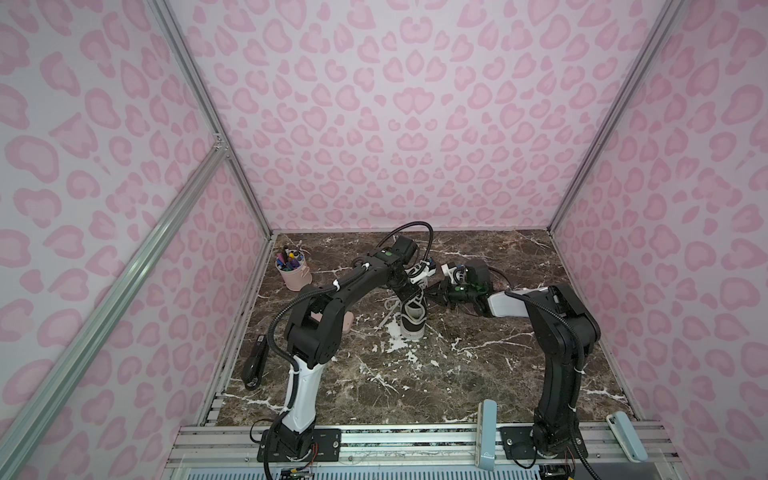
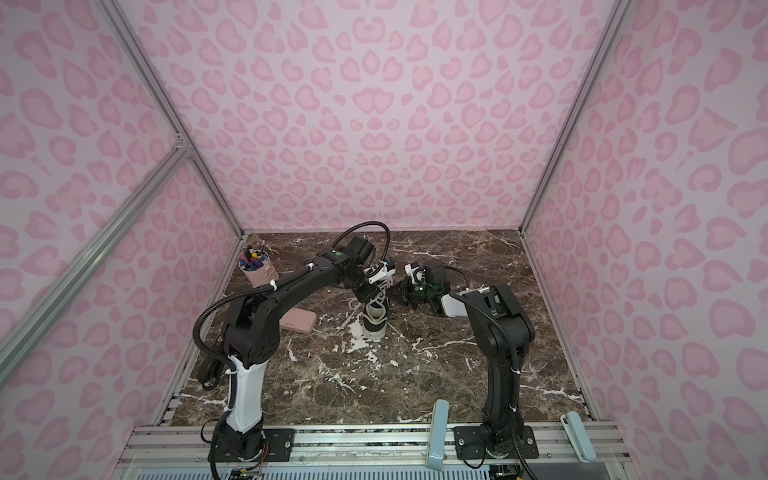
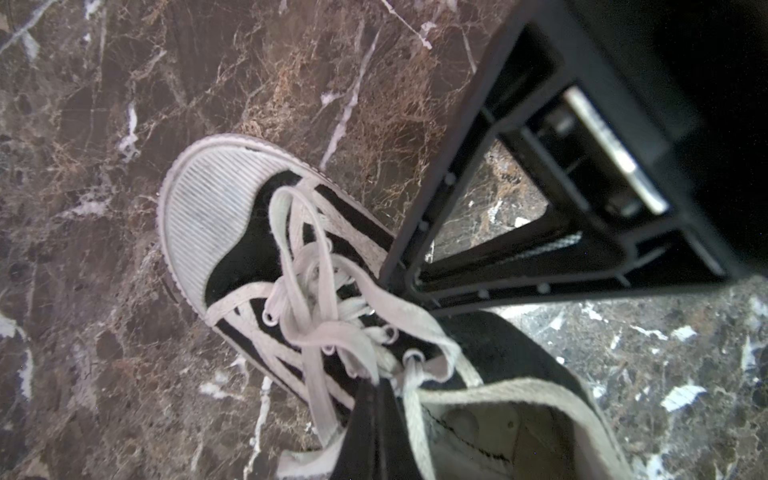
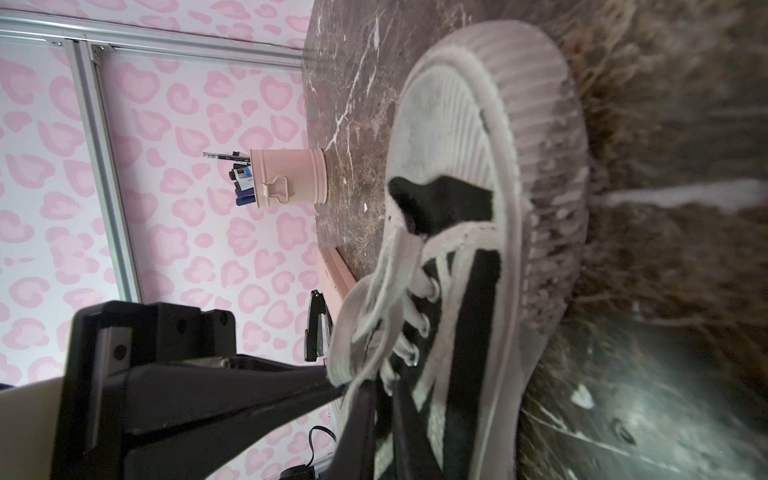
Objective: Tie the shoes
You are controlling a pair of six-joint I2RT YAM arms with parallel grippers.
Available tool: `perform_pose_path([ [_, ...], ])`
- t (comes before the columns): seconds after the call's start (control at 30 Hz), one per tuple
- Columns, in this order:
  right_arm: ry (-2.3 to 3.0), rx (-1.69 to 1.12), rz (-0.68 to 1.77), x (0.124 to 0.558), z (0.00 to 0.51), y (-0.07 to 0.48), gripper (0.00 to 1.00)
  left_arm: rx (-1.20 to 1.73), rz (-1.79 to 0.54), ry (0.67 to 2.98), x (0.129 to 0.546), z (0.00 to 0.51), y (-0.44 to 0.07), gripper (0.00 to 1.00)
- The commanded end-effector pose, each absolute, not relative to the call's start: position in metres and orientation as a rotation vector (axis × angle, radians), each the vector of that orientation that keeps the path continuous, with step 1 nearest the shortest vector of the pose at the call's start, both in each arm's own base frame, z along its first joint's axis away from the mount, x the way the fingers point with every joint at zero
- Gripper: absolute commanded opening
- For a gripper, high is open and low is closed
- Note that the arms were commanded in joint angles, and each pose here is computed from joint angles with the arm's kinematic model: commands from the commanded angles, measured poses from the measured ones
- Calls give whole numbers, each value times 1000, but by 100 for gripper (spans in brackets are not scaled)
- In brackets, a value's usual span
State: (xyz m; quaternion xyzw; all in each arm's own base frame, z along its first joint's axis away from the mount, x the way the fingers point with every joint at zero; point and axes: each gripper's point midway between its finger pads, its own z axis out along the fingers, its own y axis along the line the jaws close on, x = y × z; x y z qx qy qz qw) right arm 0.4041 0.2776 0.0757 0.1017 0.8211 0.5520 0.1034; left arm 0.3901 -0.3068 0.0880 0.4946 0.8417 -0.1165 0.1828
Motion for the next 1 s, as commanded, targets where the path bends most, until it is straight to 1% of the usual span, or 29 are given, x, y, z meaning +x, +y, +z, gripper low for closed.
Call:
perform_pose_path([
  [0.0, 2412, 272, 1653, 403, 76, 281, 12, 1406, -357, 2383, 387, 87, -310, 4],
  [0.2, 2404, 249, 1663, 402, 80, 283, 12, 1413, -360, 2395, 386, 84, -311, 3],
  [0.53, 2376, 222, 1680, 404, 89, 285, 16, 1415, -365, 2396, 386, 84, -312, 4],
  [0.7, 2380, 224, 1679, 404, 87, 286, 21, 1413, -373, 2395, 385, 85, -313, 4],
  [0.97, 2385, 216, 1679, 407, 87, 289, 22, 1419, -378, 2390, 384, 86, -314, 4],
])
